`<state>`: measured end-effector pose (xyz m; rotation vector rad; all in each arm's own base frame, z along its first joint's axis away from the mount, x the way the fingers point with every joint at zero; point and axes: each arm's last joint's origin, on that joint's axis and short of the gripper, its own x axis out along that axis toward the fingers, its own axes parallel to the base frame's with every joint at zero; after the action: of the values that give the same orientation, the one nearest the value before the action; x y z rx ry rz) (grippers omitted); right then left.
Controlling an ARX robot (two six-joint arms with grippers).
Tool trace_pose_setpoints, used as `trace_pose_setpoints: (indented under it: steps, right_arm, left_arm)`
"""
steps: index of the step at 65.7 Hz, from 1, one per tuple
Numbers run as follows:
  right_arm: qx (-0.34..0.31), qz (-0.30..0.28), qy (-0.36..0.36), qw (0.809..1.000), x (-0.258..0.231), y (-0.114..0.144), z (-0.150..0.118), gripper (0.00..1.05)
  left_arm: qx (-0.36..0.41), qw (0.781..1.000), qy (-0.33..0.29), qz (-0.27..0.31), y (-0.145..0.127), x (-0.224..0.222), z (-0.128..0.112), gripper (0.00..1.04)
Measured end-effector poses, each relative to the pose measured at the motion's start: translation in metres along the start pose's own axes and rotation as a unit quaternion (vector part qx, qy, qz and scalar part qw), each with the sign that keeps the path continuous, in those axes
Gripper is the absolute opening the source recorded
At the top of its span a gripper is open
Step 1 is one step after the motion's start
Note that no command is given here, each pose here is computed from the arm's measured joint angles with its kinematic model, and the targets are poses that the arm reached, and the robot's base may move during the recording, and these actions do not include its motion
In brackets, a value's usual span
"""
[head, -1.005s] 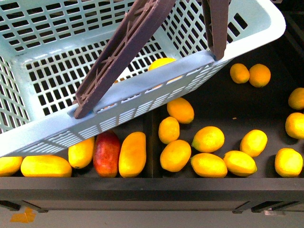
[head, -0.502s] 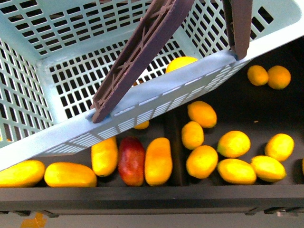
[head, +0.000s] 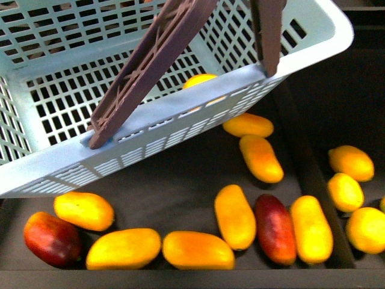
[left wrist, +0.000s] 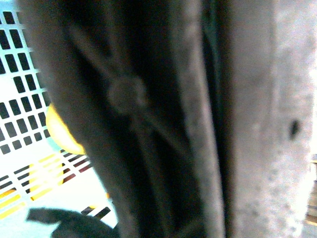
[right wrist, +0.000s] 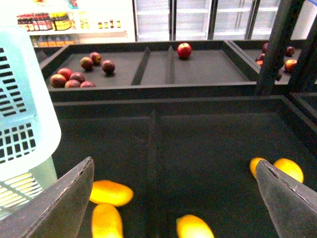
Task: Pick lemon and mango into basket
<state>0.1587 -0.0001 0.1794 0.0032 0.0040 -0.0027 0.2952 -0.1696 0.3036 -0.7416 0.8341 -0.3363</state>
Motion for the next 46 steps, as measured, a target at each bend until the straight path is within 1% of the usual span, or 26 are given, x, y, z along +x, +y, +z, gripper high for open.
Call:
trace_pose_setpoints:
  steps: [19,34,36,37,39,40,42,43,46]
  right_arm:
    - [0.0,0.001,0.003,1.0,0.0,0.0,-0.001,0.96]
    - [0.0,0.003,0.003,1.0,0.0,0.0,-0.001,0.96]
    - [0.018,-0.018,0.041,0.999,0.004,0.0,-0.003,0.96]
    - [0.031,-0.038,0.082,0.995,0.008,-0.001,-0.002,0.96]
    - [0.043,-0.056,0.127,0.989,0.014,-0.002,0.0,0.96]
    - [0.06,-0.085,0.168,0.98,0.019,-0.005,0.002,0.96]
    - [0.07,-0.101,0.21,0.97,0.024,-0.008,0.003,0.96]
    - [0.085,-0.112,0.249,0.958,0.029,-0.011,0.003,0.96]
    - [0.094,-0.12,0.303,0.941,0.034,-0.015,0.0,0.96]
  left_arm:
    - [0.001,1.0,0.0,0.0,0.0,0.0,0.0,0.14]
    - [0.002,1.0,-0.02,0.014,0.004,-0.002,0.005,0.14]
    - [0.003,1.0,-0.019,0.013,0.004,-0.002,0.005,0.14]
    - [0.004,1.0,-0.018,0.013,0.004,-0.001,0.005,0.14]
    - [0.004,1.0,-0.016,0.011,0.004,-0.001,0.005,0.14]
    - [0.003,1.0,-0.015,0.011,0.004,-0.001,0.005,0.14]
    - [0.0,1.0,-0.012,0.009,0.003,-0.001,0.004,0.14]
    - [-0.001,1.0,-0.009,0.007,0.003,-0.001,0.004,0.14]
    - [-0.001,1.0,-0.006,0.004,0.002,-0.001,0.002,0.14]
